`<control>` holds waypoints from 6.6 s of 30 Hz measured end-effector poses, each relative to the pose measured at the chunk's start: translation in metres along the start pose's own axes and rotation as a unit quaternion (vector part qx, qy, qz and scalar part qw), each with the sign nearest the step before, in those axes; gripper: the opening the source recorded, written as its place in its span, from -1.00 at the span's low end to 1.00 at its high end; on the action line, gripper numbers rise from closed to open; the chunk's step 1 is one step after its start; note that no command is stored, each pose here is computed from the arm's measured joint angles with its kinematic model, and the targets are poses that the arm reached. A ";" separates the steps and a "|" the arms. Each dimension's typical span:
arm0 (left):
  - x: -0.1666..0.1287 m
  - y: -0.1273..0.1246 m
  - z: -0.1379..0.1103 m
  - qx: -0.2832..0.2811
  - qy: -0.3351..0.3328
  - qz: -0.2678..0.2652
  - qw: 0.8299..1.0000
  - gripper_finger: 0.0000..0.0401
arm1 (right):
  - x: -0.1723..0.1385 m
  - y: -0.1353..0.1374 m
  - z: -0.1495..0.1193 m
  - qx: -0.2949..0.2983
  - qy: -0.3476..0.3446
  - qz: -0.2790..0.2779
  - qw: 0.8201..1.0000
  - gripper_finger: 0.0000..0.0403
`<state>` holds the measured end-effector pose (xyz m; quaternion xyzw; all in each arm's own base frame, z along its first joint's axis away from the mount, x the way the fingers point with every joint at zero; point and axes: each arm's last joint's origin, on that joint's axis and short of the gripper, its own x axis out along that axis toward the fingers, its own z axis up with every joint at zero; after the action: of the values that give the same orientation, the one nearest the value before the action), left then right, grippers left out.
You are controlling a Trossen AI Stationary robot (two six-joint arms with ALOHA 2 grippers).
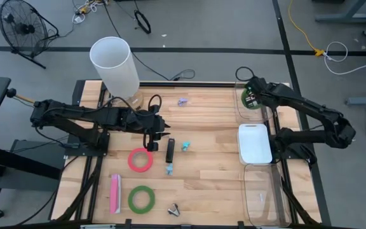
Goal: Pick and place Stapler, Stapler remover, tape
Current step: Put the top green masking tape into the top transparent bin, then put the purple stapler remover into the white bin
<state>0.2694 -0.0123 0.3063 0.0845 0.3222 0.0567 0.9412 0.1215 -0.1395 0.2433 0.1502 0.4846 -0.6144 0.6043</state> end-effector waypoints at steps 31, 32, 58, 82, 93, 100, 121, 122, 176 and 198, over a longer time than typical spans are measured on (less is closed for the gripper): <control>0.000 0.000 0.000 0.000 0.003 0.000 1.000 -0.37 | 0.002 0.001 0.000 -0.003 0.004 -0.012 1.000 0.29; 0.000 0.000 0.000 0.000 0.003 0.000 1.000 -0.37 | 0.002 0.001 0.000 -0.003 0.004 -0.012 1.000 0.28; 0.002 0.024 -0.007 -0.034 0.038 0.149 0.988 -0.37 | -0.040 0.065 0.022 -0.076 -0.151 0.376 0.911 0.17; 0.146 0.133 -0.097 -0.139 0.119 0.195 0.964 -0.09 | -0.110 0.113 -0.003 -0.147 -0.300 0.498 0.800 0.17; 0.173 0.140 -0.106 -0.145 0.069 0.200 0.966 0.30 | -0.125 0.118 -0.010 -0.136 -0.330 0.496 0.791 0.17; 0.186 0.144 -0.115 -0.151 0.055 0.205 0.965 0.25 | -0.133 0.119 -0.010 -0.132 -0.359 0.510 0.771 0.17; 0.201 0.151 -0.128 -0.155 0.040 0.198 0.967 -0.34 | -0.135 0.119 -0.010 -0.129 -0.363 0.512 0.768 0.17; 0.201 0.151 -0.127 -0.154 0.039 0.199 0.967 -0.53 | -0.134 0.119 -0.010 -0.129 -0.363 0.512 0.768 0.17; 0.092 0.015 -0.008 0.025 -0.085 0.018 0.996 -0.99 | -0.102 0.189 -0.024 -0.251 -0.333 0.506 0.755 0.17; 0.091 0.016 -0.007 0.011 -0.086 0.037 0.996 -0.95 | -0.099 0.197 -0.025 -0.263 -0.337 0.514 0.744 -0.88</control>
<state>0.3359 0.0187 0.2496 0.1107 0.2376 0.0803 0.9617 0.3084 -0.0213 0.2263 -0.0049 0.2411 -0.0697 0.9680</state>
